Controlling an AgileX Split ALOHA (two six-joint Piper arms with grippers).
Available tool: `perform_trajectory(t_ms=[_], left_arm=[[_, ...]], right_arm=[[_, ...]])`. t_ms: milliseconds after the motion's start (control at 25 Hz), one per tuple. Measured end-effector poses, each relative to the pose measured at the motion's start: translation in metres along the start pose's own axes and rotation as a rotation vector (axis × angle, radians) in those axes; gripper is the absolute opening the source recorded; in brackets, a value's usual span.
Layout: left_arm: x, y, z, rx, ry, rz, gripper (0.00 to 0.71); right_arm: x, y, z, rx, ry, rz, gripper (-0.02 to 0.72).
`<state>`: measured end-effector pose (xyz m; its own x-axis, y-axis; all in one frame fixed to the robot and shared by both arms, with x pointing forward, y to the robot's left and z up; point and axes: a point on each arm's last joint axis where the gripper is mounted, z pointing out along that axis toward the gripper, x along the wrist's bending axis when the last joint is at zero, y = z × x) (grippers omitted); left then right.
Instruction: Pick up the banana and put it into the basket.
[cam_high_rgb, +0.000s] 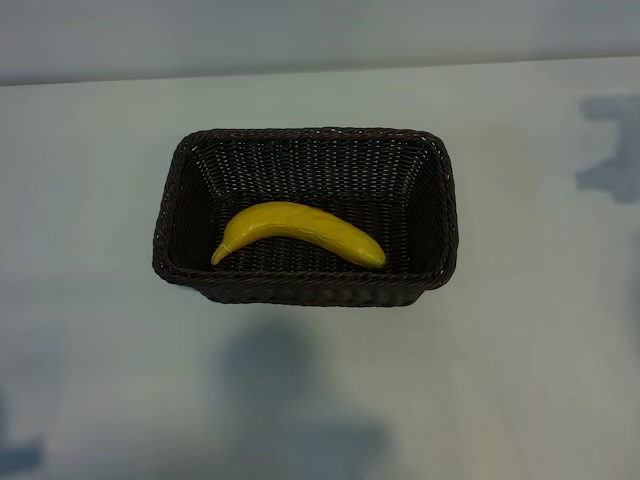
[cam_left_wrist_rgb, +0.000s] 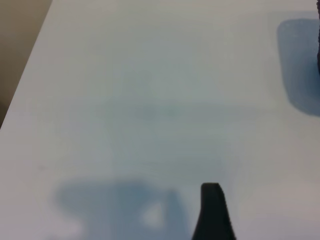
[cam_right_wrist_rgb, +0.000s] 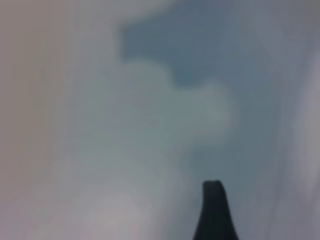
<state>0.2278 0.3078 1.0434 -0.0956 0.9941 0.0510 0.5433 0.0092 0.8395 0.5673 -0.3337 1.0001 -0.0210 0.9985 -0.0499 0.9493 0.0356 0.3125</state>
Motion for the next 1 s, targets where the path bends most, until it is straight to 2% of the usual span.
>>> perform_trajectory(t_ms=[160,560,760,1000], left_arm=[[0.0,0.0,0.0,0.0,0.0,0.0,0.541],[0.0,0.0,0.0,0.0,0.0,-0.001,0.541],[0.0,0.0,0.0,0.0,0.0,-0.001,0.541],[0.0,0.0,0.0,0.0,0.0,-0.001,0.541]], right_arm=[[0.0,-0.004,0.0,0.043,0.002,0.013,0.513],[0.0,-0.005,0.0,0.062,0.001,0.139,0.513],[0.0,-0.008,-0.001,0.085,-0.002,0.146,0.513],[-0.003,-0.016,-0.018,0.13,-0.036,0.127,0.513]])
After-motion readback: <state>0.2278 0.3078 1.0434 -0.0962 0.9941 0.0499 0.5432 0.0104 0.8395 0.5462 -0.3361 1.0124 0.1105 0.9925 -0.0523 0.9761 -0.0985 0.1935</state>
